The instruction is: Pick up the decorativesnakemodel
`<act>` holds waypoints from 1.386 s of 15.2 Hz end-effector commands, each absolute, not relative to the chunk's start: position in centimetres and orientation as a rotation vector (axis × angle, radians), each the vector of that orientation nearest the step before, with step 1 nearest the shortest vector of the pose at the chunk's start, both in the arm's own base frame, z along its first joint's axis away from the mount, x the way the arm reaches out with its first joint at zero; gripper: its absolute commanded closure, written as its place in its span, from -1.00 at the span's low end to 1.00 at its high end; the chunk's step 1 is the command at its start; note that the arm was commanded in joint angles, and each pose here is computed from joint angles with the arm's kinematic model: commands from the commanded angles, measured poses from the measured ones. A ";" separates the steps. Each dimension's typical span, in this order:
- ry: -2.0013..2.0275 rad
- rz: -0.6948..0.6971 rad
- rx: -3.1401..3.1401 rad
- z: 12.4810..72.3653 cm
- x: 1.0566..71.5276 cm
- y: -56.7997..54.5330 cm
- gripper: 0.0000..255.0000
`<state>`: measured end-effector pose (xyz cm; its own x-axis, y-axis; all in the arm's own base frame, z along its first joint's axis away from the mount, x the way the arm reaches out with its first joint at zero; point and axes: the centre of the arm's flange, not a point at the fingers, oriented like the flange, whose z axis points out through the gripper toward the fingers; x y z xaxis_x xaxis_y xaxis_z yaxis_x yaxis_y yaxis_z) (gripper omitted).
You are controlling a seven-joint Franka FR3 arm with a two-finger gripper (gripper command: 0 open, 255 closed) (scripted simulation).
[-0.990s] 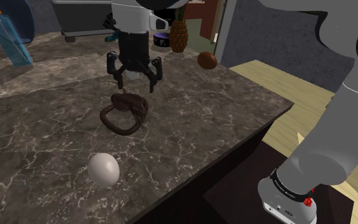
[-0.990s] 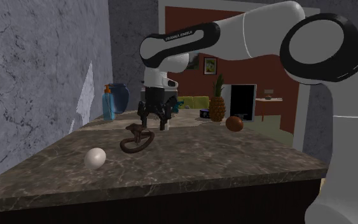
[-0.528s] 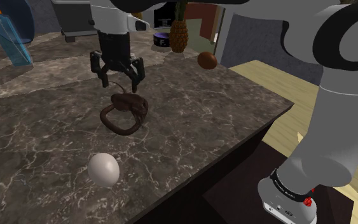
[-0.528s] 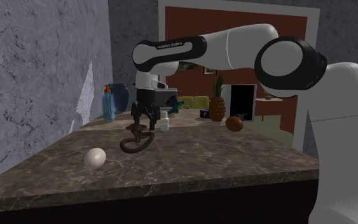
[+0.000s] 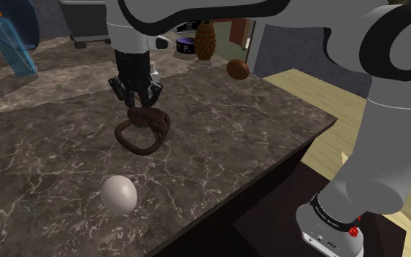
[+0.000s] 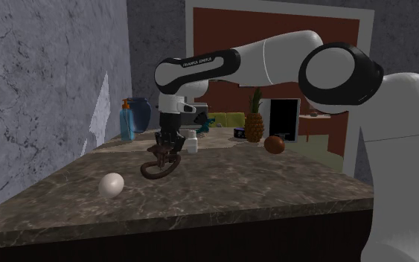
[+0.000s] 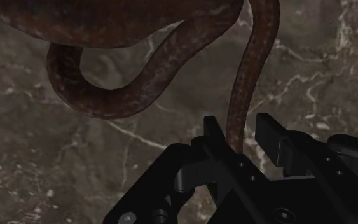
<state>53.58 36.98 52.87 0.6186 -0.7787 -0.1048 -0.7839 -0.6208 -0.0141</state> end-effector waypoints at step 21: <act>1.340 0.136 -2.773 59.7 53.5 37.0 1.00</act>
